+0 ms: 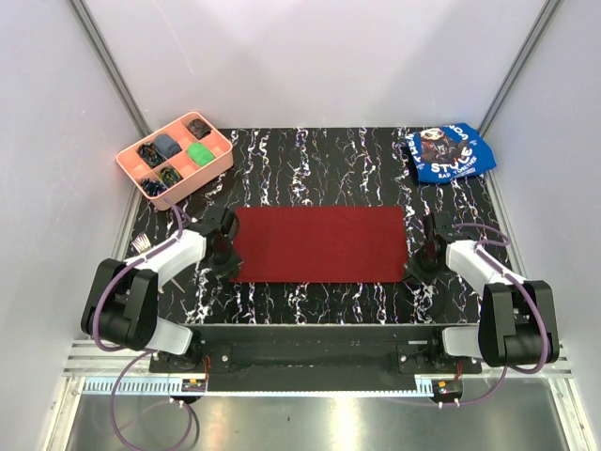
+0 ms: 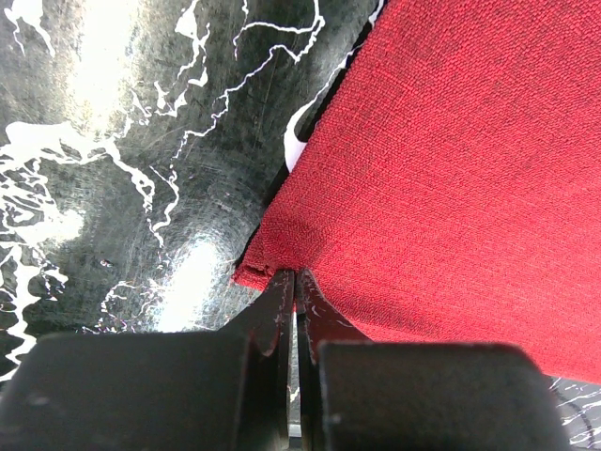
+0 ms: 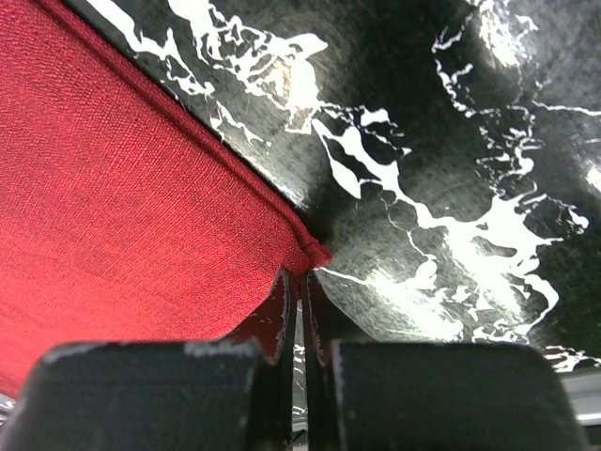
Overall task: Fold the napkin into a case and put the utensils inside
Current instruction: Fold and flatten the napkin at the center of the board.
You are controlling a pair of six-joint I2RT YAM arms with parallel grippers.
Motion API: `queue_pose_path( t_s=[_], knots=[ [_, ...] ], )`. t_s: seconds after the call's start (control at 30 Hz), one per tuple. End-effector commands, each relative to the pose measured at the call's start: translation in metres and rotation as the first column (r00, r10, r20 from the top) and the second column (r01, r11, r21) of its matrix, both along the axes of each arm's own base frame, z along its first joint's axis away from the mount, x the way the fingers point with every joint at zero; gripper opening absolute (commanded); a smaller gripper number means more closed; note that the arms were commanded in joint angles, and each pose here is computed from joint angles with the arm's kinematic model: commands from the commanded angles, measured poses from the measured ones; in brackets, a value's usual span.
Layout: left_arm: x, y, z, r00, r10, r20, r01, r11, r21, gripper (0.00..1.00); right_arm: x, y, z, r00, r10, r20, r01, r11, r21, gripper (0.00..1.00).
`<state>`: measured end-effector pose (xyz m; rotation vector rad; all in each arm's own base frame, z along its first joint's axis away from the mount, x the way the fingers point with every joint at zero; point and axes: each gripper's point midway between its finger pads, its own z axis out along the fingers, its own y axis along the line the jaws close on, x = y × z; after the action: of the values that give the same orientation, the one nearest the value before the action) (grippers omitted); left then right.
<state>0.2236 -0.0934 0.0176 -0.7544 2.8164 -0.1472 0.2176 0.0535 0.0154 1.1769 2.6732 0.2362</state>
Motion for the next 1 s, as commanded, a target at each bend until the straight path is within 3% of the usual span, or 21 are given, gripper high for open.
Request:
queue_pose_path(
  t_s=[0.0, 0.4, 0.5, 0.53, 0.6, 0.7, 0.73, 0.77, 0.8, 0.83, 0.87, 0.97],
  knots=[
    [0.002, 0.039, -0.002, 1.0, 0.019, 0.019, -0.022, 0.981, 0.192, 0.0, 0.006, -0.026, -0.006, 1.0, -0.026, 0.009, 0.027, 0.991, -0.133, 0.0],
    [0.005, 0.045, 0.013, 0.998, 0.019, 0.063, -0.032, 0.977, 0.211, 0.0, 0.014, -0.028, 0.017, 0.997, -0.014, 0.082, 0.026, 0.99, -0.142, 0.01],
    [0.001, 0.042, 0.006, 1.0, 0.013, 0.028, -0.018, 0.98, 0.199, 0.0, 0.014, -0.027, 0.014, 0.998, -0.012, 0.067, 0.021, 0.99, -0.141, 0.06],
    [-0.001, 0.042, 0.005, 1.0, 0.014, 0.02, -0.017, 0.98, 0.198, 0.01, 0.015, -0.026, 0.011, 0.998, -0.009, 0.062, 0.017, 0.991, -0.136, 0.12],
    [-0.002, 0.044, 0.006, 1.0, 0.026, 0.018, -0.029, 0.978, 0.206, 0.14, 0.016, -0.025, 0.007, 0.998, -0.005, 0.055, 0.013, 0.991, -0.13, 0.2],
    [0.003, 0.048, 0.023, 0.997, 0.039, 0.064, -0.052, 0.975, 0.215, 0.53, 0.015, -0.022, 0.011, 0.997, 0.035, 0.064, -0.027, 0.992, -0.122, 0.36],
    [0.004, 0.05, 0.03, 0.996, 0.041, 0.08, -0.058, 0.973, 0.224, 0.54, 0.014, -0.022, 0.014, 0.997, 0.038, 0.069, -0.029, 0.992, -0.124, 0.41],
    [0.004, 0.054, 0.042, 0.993, 0.041, 0.111, -0.066, 0.97, 0.234, 0.64, 0.013, -0.023, 0.018, 0.996, 0.039, 0.081, -0.029, 0.992, -0.125, 0.51],
    [0.009, 0.053, 0.055, 0.989, 0.031, 0.147, -0.064, 0.972, 0.227, 0.8, 0.013, -0.023, 0.028, 0.991, 0.06, 0.116, -0.045, 0.991, -0.128, 0.55],
    [0.012, 0.051, 0.063, 0.985, 0.019, 0.173, -0.056, 0.975, 0.213, 0.82, 0.016, -0.025, 0.035, 0.988, 0.063, 0.144, -0.043, 0.99, -0.138, 0.57],
    [0.017, 0.043, 0.076, 0.975, 0.004, 0.222, -0.042, 0.985, 0.169, 0.84, 0.016, -0.026, 0.04, 0.984, 0.064, 0.168, -0.04, 0.989, -0.144, 0.67],
    [0.045, 0.008, 0.104, 0.925, -0.076, 0.373, 0.073, 0.997, 0.021, 0.81, 0.041, -0.023, 0.07, 0.938, 0.111, 0.328, -0.063, 0.986, -0.154, 0.79]
  ],
)
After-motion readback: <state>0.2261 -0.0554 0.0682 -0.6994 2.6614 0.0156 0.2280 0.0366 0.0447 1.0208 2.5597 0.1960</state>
